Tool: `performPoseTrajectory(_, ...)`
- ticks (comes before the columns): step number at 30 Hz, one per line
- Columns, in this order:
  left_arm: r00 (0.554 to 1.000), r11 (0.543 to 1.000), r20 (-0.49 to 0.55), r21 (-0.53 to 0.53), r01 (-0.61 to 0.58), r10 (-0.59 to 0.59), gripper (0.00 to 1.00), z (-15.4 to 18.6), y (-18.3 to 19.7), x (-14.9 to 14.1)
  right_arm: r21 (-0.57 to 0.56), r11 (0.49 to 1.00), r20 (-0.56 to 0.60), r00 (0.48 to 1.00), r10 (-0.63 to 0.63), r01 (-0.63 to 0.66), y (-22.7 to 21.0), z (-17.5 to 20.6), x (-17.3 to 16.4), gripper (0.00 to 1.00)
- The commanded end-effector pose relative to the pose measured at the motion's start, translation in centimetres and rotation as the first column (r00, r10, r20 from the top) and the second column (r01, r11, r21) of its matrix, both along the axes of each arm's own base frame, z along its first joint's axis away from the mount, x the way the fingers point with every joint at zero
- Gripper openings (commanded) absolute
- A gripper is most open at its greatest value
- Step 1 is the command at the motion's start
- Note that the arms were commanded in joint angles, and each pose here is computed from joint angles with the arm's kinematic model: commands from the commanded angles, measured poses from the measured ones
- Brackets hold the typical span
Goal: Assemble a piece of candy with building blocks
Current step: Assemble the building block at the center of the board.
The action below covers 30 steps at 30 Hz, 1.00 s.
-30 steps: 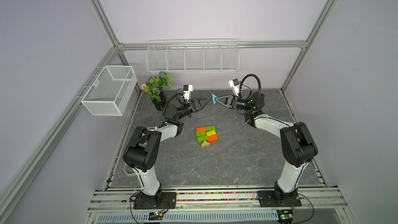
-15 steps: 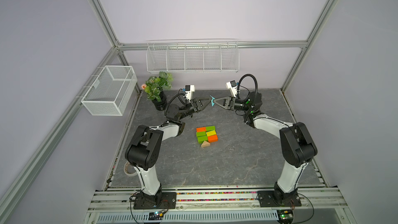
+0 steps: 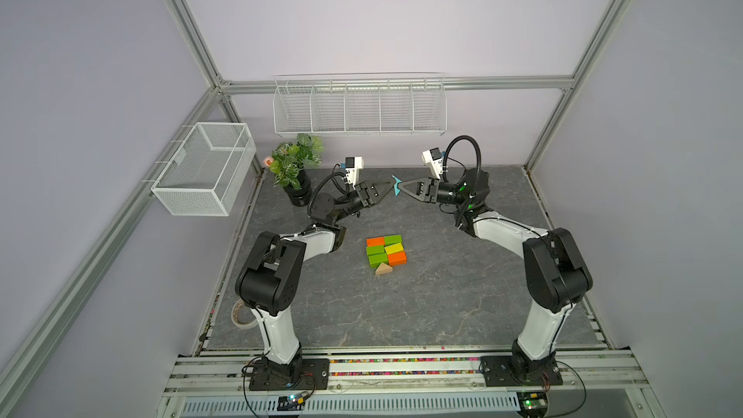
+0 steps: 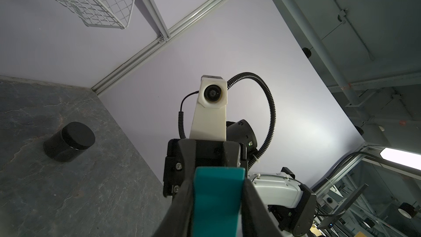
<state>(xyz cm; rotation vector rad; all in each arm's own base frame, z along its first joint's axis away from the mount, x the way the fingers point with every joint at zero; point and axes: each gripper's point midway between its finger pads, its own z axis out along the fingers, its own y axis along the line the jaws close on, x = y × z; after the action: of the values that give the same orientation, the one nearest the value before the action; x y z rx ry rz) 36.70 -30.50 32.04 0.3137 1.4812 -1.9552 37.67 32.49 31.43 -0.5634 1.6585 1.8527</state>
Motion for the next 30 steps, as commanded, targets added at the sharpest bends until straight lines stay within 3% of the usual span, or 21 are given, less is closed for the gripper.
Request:
performPoseTrajectory(1,0.995,0.995,-0.005,0.000,0.101,-0.101,0.27,0.5,-1.5,-1.7,-0.004,0.999,0.026,0.998,0.051,-0.051,1.9,-0.6,-0.8,0.12)
performPoseTrajectory(8,0.992,0.992,0.005,0.023,0.125,-0.125,0.28,0.8,-2.2,-2.4,-0.004,0.998,0.017,0.998,0.062,-0.062,2.3,-1.0,-0.8,0.12)
performPoseTrajectory(12,0.992,0.991,0.003,0.052,0.126,-0.126,0.35,0.5,-2.7,-2.5,-0.002,0.998,0.011,0.998,0.065,-0.065,2.4,-1.1,-0.8,0.12)
performPoseTrajectory(19,0.993,0.990,-0.001,0.064,0.122,-0.122,0.19,0.4,-2.7,-2.5,0.005,0.997,0.013,0.997,0.072,-0.073,2.4,-1.0,-1.0,0.13)
performPoseTrajectory(21,0.992,0.990,0.001,0.075,0.123,-0.123,0.04,0.3,-2.7,-2.6,0.004,0.997,0.011,0.997,0.073,-0.073,2.4,-1.1,-1.0,0.13)
performPoseTrajectory(22,0.992,0.989,-0.001,0.083,0.126,-0.126,0.00,0.2,-2.8,-2.6,0.003,0.997,0.007,0.997,0.076,-0.076,2.4,-1.2,-1.0,0.16)
performPoseTrajectory(27,0.987,0.969,0.005,0.190,0.156,-0.160,0.00,0.3,-3.2,-2.9,-0.016,0.998,-0.026,0.998,0.066,-0.066,2.4,-2.0,-0.6,0.39)
performPoseTrajectory(30,0.986,0.943,0.004,0.292,0.161,-0.169,0.00,-0.1,-3.1,-2.8,-0.011,0.998,-0.024,0.998,0.063,-0.063,2.2,-2.2,-0.6,0.41)
